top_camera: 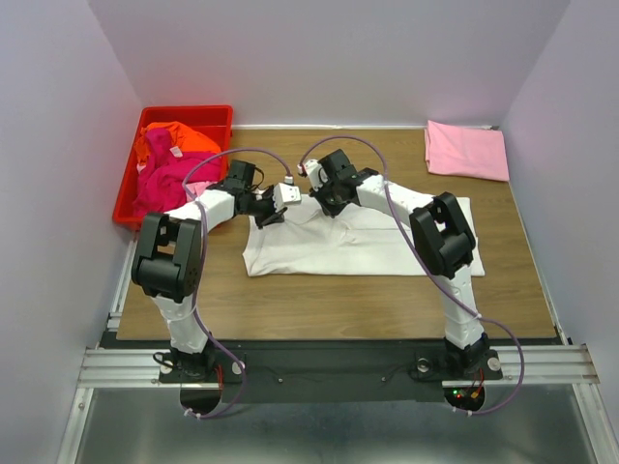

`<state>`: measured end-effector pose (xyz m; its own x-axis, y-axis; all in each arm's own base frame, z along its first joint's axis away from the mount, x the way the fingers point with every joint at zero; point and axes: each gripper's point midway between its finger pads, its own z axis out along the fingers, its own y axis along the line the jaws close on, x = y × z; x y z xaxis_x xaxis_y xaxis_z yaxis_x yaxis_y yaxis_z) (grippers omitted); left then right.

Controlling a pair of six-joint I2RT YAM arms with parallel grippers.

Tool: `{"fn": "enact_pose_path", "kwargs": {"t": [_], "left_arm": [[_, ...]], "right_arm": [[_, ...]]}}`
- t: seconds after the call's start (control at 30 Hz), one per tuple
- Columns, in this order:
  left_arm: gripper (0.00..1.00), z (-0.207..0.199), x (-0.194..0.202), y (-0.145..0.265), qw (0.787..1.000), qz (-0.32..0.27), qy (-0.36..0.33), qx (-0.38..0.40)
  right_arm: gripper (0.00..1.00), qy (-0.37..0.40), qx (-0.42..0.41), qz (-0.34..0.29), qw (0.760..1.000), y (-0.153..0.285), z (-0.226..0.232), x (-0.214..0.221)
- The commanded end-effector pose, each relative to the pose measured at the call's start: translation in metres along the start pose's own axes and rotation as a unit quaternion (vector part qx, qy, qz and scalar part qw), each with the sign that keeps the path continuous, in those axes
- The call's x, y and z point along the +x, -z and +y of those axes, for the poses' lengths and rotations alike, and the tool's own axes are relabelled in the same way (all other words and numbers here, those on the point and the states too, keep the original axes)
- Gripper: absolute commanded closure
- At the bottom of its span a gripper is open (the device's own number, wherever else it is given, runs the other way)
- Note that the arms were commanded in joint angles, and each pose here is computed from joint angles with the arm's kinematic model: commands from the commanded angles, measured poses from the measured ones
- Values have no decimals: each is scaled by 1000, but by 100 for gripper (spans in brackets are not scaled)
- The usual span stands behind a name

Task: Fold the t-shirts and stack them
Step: Fold the tshirt

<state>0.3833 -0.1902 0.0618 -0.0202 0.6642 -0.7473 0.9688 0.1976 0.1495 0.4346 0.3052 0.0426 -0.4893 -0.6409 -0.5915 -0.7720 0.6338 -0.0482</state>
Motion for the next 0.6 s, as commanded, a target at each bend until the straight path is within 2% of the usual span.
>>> {"fn": "enact_pose_path", "kwargs": {"t": [0.0,0.07,0.3,0.57], "left_arm": [[90,17,-20,6,1000,-18,-14,-13],[90,19,-22,7,1000,-19,-13,-12],[72,15,-18,6,1000,-5,-4,9],[67,11,-14,5,1000,-1,1,17]], "right_arm": [[100,-2,4,-31,1000,14,-7,-24],[99,-3,3,-29,1000,14,-7,-22],[99,-5,2,-29,1000,15,-7,-21],[100,-8,1,-27,1000,14,-8,-20]]}}
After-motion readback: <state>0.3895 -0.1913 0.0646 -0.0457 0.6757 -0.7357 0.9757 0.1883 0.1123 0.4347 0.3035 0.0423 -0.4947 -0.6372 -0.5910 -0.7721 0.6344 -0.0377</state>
